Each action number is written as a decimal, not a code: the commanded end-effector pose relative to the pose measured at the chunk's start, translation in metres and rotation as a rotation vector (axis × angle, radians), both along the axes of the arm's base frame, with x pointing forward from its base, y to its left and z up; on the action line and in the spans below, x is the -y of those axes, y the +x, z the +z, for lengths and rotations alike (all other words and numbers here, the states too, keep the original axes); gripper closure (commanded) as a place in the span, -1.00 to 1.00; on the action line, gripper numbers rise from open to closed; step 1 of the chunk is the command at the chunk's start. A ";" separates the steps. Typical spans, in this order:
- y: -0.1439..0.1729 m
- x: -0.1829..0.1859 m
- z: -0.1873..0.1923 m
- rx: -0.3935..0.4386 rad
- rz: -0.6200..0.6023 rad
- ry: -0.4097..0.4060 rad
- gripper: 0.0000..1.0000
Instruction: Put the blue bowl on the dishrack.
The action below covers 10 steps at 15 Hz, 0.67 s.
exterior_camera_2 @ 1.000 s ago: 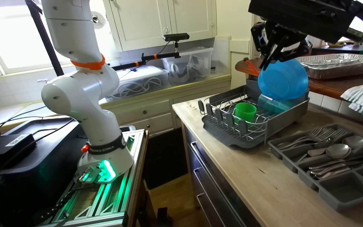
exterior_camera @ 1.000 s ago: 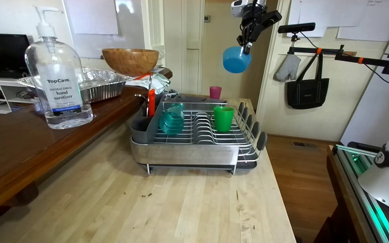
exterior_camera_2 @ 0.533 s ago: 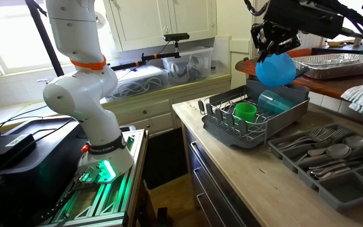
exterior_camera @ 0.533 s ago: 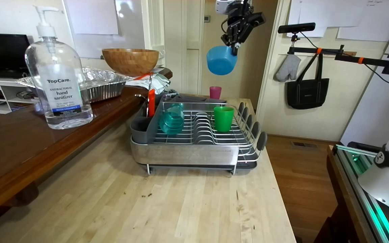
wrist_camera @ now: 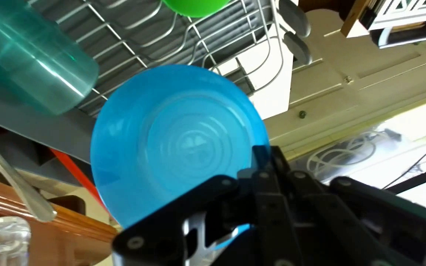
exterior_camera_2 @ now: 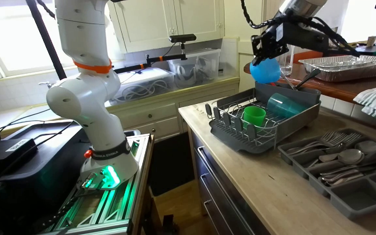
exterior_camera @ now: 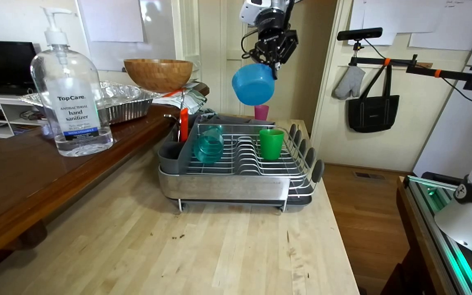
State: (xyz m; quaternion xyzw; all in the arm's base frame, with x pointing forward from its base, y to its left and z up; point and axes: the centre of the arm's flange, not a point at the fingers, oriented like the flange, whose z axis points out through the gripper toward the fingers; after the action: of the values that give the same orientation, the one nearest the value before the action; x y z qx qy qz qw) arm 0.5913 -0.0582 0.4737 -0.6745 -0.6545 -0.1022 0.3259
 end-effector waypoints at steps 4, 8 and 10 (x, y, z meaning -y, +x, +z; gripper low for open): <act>-0.033 0.029 -0.051 -0.077 0.233 0.229 0.98; -0.035 0.025 -0.059 -0.126 0.236 0.219 0.94; -0.034 0.019 -0.068 -0.149 0.250 0.227 0.94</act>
State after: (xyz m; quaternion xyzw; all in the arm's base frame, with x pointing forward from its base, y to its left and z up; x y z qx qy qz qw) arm 0.5575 -0.0776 0.4056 -0.5523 -0.6917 -0.0838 0.4576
